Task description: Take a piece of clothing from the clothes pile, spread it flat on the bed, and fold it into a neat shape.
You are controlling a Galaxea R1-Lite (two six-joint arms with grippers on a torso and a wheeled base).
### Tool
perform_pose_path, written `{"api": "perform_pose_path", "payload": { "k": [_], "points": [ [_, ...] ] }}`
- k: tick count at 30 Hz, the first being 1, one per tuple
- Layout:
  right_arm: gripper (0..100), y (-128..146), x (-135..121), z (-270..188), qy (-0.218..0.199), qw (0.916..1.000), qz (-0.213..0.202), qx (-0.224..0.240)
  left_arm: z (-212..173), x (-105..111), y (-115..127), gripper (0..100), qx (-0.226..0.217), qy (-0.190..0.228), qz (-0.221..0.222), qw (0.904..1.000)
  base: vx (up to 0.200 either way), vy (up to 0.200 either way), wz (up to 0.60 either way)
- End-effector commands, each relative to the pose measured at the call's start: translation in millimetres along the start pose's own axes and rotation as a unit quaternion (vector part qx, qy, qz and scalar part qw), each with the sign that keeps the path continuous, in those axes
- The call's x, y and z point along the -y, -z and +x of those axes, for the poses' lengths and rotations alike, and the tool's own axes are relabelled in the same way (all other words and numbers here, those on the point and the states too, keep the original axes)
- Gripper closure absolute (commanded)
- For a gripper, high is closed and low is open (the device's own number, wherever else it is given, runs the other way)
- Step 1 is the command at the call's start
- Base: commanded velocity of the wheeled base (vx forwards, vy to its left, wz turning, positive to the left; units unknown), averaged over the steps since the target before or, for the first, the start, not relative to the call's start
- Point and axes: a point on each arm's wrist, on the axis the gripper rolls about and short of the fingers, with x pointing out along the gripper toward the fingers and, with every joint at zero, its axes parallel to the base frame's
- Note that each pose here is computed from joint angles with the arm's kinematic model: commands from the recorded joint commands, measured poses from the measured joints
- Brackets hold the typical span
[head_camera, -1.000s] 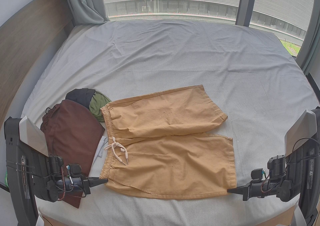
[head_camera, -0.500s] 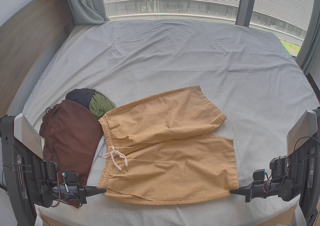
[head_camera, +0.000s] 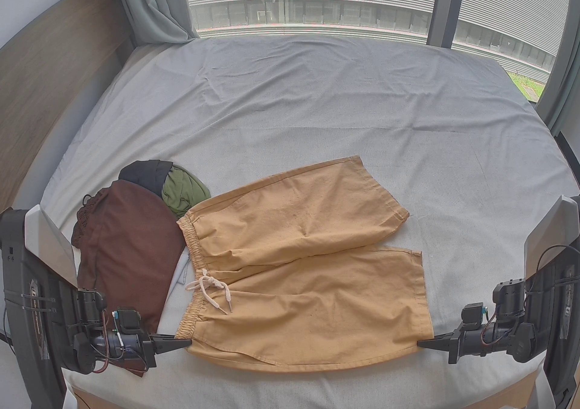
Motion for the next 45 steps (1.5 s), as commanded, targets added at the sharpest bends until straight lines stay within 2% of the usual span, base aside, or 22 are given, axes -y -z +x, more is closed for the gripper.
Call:
{"api": "perform_pose_path", "payload": {
  "k": [1,9,15,20,27,30,33,45],
  "points": [
    [100,-13.9,-2.0,-2.1,-0.002,0.9995,-0.018,0.027,3.6,-0.3,-16.7,100,0.017,0.006,0.019,0.9997,0.0,0.0,0.0],
    [100,-41.0,-14.2,-11.5,-0.027,0.9966,-0.015,0.077,0.7,19.0,-45.3,100,0.042,0.024,0.002,0.9988,0.0,0.0,0.0],
    [100,-56.9,-20.4,-15.6,-0.034,0.9936,-0.024,0.105,4.7,22.1,-56.4,100,0.05,0.032,0.027,0.9979,0.0,0.0,0.0],
    [100,-67.6,-30.2,-19.0,-0.047,0.9914,-0.01,0.121,6.9,19.0,-66.3,100,0.062,0.033,0.04,0.9968,0.0,0.0,0.0],
    [100,-77.2,-36.6,-23.4,-0.053,0.9886,-0.022,0.139,5.9,20.4,-79.3,100,0.077,0.034,0.042,0.9956,0.0,0.0,0.0],
    [100,-79.6,-39.3,-26.3,-0.054,0.9875,-0.025,0.145,4.5,24.8,-85.2,100,0.083,0.038,0.028,0.9955,0.0,0.0,0.0],
    [100,-83.0,-43.7,-30.5,-0.058,0.986,-0.03,0.154,3.1,28.6,-89.4,100,0.086,0.042,0.012,0.9953,0.0,0.0,0.0],
    [100,-95.1,-60.3,-44.7,-0.069,0.979,-0.05,0.185,6.0,24.8,-93.8,100,0.094,0.029,0.012,0.9951,0.0,0.0,0.0]
  ]
}}
